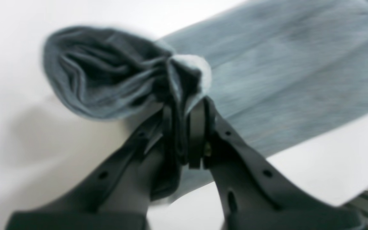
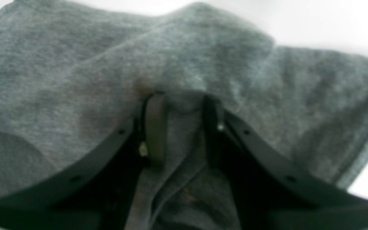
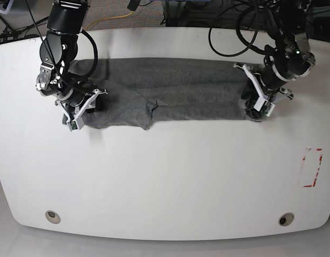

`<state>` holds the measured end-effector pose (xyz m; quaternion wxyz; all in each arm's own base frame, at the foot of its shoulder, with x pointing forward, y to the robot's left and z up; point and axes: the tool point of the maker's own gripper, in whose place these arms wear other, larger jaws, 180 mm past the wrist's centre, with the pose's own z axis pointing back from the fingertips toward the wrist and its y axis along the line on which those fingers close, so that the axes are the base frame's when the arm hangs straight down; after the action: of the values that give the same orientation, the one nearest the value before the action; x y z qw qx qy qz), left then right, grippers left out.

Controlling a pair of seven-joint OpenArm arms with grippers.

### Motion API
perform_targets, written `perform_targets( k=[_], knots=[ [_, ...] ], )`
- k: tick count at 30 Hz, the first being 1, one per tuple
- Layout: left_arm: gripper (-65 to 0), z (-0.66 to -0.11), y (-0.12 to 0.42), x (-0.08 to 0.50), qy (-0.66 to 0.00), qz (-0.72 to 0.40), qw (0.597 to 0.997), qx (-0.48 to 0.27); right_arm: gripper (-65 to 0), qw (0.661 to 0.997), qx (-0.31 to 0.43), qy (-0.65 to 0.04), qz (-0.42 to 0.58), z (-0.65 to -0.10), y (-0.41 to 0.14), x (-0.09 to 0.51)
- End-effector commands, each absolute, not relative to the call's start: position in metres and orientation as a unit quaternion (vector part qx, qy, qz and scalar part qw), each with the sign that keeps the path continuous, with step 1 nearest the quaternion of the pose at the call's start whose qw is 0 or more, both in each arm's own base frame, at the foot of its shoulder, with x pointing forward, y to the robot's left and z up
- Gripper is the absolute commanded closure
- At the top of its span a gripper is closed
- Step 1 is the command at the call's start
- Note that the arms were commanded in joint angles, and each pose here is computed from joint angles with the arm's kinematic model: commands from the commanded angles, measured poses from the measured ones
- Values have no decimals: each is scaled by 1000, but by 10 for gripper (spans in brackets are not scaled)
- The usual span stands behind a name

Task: Fold the T-shirt properly
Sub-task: 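Fold the strip's end with the left gripper toward the right gripper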

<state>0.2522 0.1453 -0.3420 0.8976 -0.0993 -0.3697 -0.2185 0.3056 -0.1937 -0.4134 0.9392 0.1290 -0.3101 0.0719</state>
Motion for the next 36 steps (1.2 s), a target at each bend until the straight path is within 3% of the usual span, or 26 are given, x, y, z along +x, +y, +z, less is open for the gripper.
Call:
perform_targets(
  k=[1, 12, 23, 33, 36],
  knots=[
    [-31, -332, 123, 259, -389, -241, 881, -120, -176, 932, 125, -332, 77, -401, -197, 316],
    [-31, -321, 45, 261, -392, -337, 836, -183, -176, 932, 127, -332, 76, -401, -195, 316],
    [-33, -316, 17, 260, -393, -374, 816, -201, -176, 932, 127, -332, 76, -401, -195, 316],
    [-242, -309, -19, 256, -391, -420, 786, -230, -176, 931, 127, -333, 76, -400, -195, 316],
    [-258, -304, -34, 250, -392, -441, 771, -240, -176, 931, 127, -333, 76, -400, -195, 317]
  ],
)
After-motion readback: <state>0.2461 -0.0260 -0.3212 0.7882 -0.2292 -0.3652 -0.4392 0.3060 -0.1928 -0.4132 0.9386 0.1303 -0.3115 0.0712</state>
